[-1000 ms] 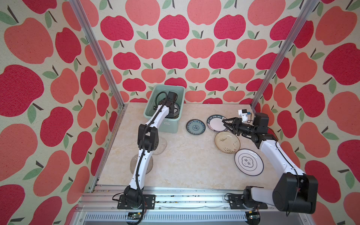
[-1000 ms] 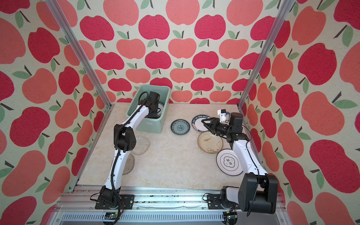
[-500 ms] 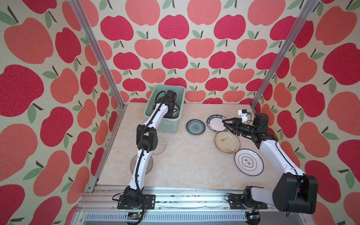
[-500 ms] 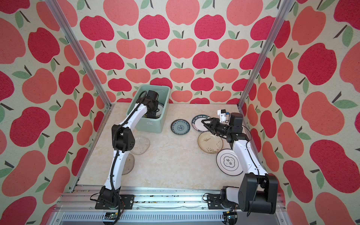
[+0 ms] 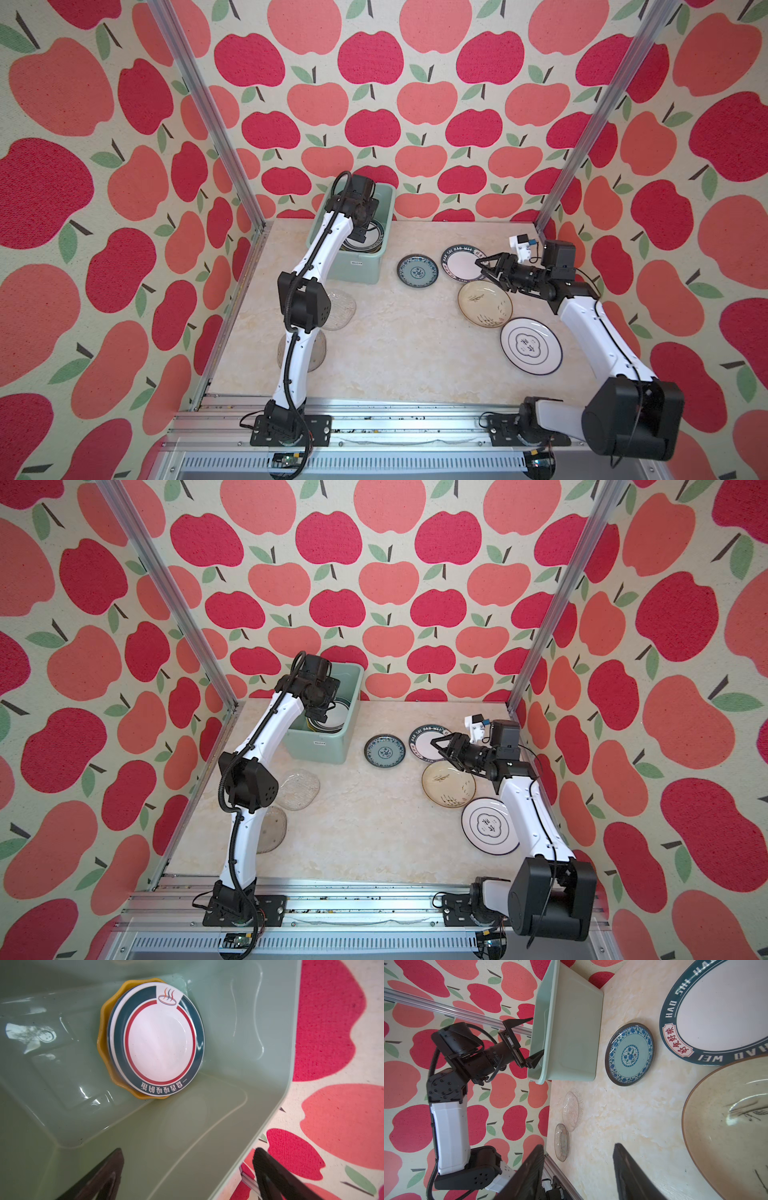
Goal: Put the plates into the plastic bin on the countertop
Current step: 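Open the left gripper and raise it out of the bin, then move the left gripper toward the HAO SHI HAO WEI plate while the right approaches it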
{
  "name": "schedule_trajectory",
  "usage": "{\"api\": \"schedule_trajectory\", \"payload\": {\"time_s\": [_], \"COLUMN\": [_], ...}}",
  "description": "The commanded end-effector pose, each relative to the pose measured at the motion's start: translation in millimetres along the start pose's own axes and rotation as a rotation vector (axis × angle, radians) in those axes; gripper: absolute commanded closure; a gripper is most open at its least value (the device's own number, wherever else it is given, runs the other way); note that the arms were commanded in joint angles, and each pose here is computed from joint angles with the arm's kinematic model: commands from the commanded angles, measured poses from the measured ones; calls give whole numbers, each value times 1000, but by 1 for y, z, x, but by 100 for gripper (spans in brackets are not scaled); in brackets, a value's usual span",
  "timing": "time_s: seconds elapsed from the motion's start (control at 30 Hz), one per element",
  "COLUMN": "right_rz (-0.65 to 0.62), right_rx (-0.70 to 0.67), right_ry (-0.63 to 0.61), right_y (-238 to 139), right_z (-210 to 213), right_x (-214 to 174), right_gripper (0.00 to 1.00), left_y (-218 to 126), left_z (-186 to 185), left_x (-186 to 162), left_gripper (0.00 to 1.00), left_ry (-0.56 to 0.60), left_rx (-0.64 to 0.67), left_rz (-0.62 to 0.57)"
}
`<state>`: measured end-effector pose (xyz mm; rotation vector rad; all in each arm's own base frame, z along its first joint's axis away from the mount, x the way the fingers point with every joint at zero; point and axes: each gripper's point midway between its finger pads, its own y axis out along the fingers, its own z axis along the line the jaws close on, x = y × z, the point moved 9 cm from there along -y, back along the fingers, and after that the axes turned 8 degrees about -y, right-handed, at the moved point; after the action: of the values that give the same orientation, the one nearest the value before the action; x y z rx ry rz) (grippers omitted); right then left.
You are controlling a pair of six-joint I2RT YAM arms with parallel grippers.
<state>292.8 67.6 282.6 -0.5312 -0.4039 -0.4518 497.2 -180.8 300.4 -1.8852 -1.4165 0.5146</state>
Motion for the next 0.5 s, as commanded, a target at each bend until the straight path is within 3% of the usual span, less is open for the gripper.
{"api": "schedule_trajectory", "payload": {"time_s": [0.0, 0.3, 0.47], "right_rz": [11, 27, 2], "right_rx": [-67, -159, -224], "right_ry": [-29, -48, -39], "right_y": [-2, 8, 10], "right_z": [-5, -27, -48], "right_x": [1, 10, 24], "right_gripper": [39, 33, 33], "left_y": [-49, -125, -136], "left_z": [-17, -32, -21], "left_x": [-3, -50, -91], "left_gripper": [1, 1, 1], "left_ry": [213, 818, 1062], "left_rx": [-94, -297, -328], "left_rz": [29, 118, 221]}}
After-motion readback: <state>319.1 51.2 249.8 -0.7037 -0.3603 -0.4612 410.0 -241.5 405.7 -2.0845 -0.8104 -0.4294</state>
